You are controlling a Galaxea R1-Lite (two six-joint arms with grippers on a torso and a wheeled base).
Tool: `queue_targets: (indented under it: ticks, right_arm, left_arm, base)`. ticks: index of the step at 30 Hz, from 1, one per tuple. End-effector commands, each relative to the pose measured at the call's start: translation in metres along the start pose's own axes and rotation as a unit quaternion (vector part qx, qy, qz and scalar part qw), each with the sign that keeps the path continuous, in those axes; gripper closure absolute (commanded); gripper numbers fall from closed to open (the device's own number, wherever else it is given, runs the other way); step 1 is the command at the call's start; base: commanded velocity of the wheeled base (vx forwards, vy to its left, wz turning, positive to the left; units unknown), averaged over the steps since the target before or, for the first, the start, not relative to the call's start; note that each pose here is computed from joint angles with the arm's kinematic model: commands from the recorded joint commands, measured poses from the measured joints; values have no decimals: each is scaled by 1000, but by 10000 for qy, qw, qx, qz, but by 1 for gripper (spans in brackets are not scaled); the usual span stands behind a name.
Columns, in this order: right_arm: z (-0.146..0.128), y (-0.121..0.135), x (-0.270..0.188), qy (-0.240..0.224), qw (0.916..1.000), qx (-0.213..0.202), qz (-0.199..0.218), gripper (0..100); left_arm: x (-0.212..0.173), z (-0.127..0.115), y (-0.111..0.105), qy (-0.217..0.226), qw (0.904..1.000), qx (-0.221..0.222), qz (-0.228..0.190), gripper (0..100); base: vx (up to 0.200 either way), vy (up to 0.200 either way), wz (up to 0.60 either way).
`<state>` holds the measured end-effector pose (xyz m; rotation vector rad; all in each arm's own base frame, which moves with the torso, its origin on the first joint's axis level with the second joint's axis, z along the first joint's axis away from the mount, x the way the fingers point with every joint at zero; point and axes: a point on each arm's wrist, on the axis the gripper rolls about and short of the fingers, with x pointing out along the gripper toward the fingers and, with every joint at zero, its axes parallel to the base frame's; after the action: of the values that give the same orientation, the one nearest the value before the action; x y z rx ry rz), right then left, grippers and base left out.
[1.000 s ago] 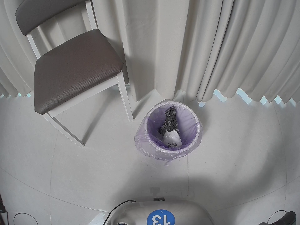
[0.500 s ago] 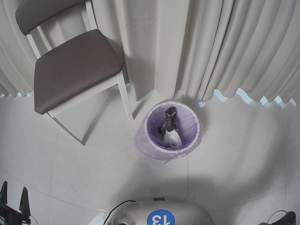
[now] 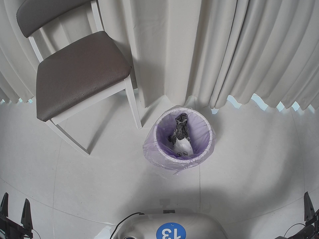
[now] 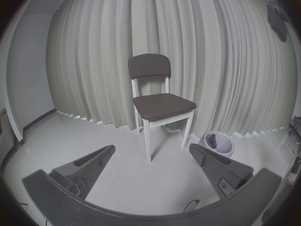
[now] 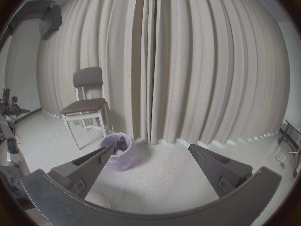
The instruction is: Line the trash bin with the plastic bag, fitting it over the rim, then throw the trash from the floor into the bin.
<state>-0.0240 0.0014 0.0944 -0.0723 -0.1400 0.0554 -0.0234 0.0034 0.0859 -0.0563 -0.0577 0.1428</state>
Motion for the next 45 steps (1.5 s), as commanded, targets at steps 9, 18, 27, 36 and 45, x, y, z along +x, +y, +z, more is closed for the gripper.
queue_targets:
  ticks: [9,18,27,36,45]
  right_arm:
    - [-10,0,0,280,9996,-51,-50,0]
    - [-10,2,0,247,9977,-587,239,0]
    - [-10,2,0,249,9991,-63,348,0]
    - [-12,4,-1,300,9963,23,810,0]
    - [-14,2,-1,423,9987,4,297,0]
  left_arm:
    - [0,-5,0,-12,10000,-32,-32,0]
    - [0,-4,0,-38,9960,892,-60,0]
    - [0,-4,3,-17,9936,885,706,0]
    - [0,-5,0,25,9987,495,-92,0]
    - [-1,-11,-3,335,9962,283,-758,0]
  base:
    - [0,0,0]
    - [0,0,0]
    - [0,0,0]
    - [0,0,0]
    - [0,0,0]
